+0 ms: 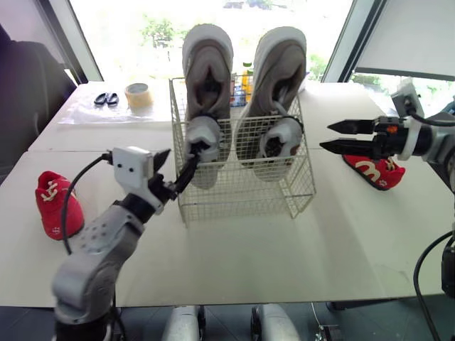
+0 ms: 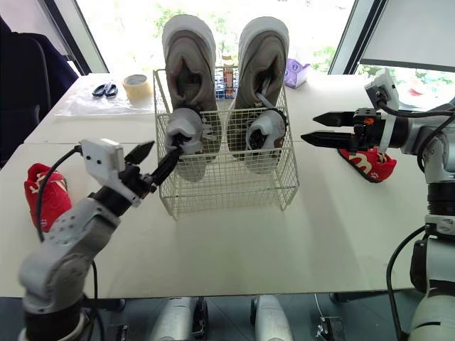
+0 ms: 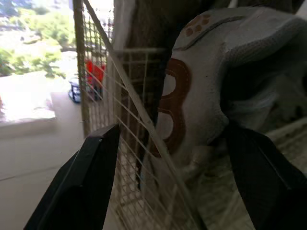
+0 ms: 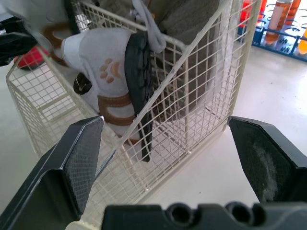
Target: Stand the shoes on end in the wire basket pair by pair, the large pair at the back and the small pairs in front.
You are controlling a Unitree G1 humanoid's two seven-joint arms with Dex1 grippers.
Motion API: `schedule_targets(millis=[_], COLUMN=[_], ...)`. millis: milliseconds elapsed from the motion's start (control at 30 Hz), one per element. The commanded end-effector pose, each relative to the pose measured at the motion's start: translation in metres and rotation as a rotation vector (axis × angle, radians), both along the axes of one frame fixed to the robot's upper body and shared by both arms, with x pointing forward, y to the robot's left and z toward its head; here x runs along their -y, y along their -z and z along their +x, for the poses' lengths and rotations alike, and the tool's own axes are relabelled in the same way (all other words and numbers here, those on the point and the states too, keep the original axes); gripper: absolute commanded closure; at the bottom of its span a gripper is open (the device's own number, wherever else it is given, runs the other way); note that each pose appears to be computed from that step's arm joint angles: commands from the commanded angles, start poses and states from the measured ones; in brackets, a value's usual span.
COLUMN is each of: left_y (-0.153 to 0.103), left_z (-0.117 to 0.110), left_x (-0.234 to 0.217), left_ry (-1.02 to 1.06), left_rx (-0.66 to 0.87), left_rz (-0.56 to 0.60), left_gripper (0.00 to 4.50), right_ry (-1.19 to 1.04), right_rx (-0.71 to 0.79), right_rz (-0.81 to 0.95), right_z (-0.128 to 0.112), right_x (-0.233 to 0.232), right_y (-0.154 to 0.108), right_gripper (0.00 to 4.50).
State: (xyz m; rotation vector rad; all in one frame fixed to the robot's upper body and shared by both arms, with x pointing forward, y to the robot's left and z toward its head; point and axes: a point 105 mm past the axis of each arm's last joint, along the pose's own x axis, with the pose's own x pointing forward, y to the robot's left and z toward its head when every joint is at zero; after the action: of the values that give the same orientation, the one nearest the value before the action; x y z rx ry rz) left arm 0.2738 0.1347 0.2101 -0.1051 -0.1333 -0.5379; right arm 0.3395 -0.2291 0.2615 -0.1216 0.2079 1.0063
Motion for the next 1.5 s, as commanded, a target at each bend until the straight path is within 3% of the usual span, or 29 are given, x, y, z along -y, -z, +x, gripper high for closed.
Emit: schedule_targets(millis=[33,267,300,367,533,867,1133,1500], left_y=[-0.014,-0.025,-0.026,-0.029,-0.049,-0.078,-0.063,-0.062], left_z=[-0.026,-0.038,-0.040,-0.042,-0.052,-0.077,-0.089,-0.100], left_x=[-0.008,-0.026,-0.029,-0.032,-0.022,0.020,0.045,0.046], left_ry=[0.114,0.222,0.239,0.253,0.329,0.617,0.759,0.803], left_rx=[-0.021,-0.121,-0.133,-0.147,-0.138,-0.122,-0.164,-0.243], left_rz=[-0.042,-0.122,-0.140,-0.153,-0.011,0.047,0.076,0.076], left_gripper=[0.89,0.89,0.37,0.03,0.03,0.03,0.03,0.03], right_ry=[-0.029,-0.015,-0.012,0.008,0.145,0.478,0.804,0.920], right_rx=[0.035,0.020,0.020,0.028,0.072,0.171,0.171,0.050], right_rz=[-0.006,-0.006,-0.007,-0.004,-0.006,-0.119,-0.107,-0.051], right_z=[-0.008,-0.009,-0.009,-0.008,-0.009,-0.005,-0.025,-0.044], right_x=[-0.004,-0.006,-0.006,-0.005,0.018,0.080,0.150,0.174], right_y=[-0.007,0.001,0.002,0.002,-0.010,0.005,0.049,0.097], right_gripper=[0.00,0.00,0.00,0.00,0.00,0.00,0.00,0.00])
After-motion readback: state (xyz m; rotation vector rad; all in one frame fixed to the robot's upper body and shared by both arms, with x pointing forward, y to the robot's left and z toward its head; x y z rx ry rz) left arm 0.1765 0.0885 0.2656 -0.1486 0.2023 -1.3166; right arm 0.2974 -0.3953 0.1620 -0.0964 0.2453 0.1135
